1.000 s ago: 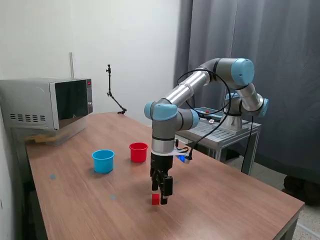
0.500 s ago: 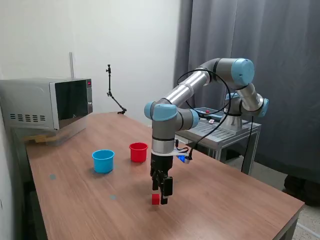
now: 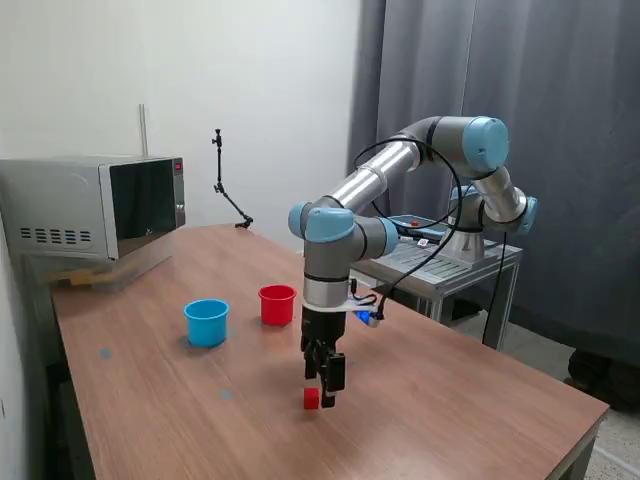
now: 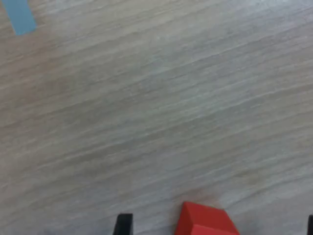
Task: Place red objects in the red bin, and blue objects in the blue bin.
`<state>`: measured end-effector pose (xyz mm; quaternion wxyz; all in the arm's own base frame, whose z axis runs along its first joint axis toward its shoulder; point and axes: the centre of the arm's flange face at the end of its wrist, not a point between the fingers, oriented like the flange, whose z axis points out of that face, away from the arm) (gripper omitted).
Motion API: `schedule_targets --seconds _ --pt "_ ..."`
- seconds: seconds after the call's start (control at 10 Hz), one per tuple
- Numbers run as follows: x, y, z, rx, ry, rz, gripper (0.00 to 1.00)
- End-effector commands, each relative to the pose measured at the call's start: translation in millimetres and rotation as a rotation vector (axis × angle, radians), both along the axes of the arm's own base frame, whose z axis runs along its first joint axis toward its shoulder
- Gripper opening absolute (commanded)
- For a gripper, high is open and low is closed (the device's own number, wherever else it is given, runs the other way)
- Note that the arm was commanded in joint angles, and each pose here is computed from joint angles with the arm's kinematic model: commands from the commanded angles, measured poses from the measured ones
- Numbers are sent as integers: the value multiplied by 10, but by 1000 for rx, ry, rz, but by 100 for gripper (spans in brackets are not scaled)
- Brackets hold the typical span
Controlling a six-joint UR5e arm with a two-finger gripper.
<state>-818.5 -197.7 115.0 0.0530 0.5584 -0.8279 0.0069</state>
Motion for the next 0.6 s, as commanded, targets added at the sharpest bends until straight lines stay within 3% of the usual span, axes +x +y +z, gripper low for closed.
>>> schedule_targets --seconds 0.0,0.5 --pt "-8 10 11 0 1 -1 100" --pt "-16 -3 -26 0 -2 -1 100"
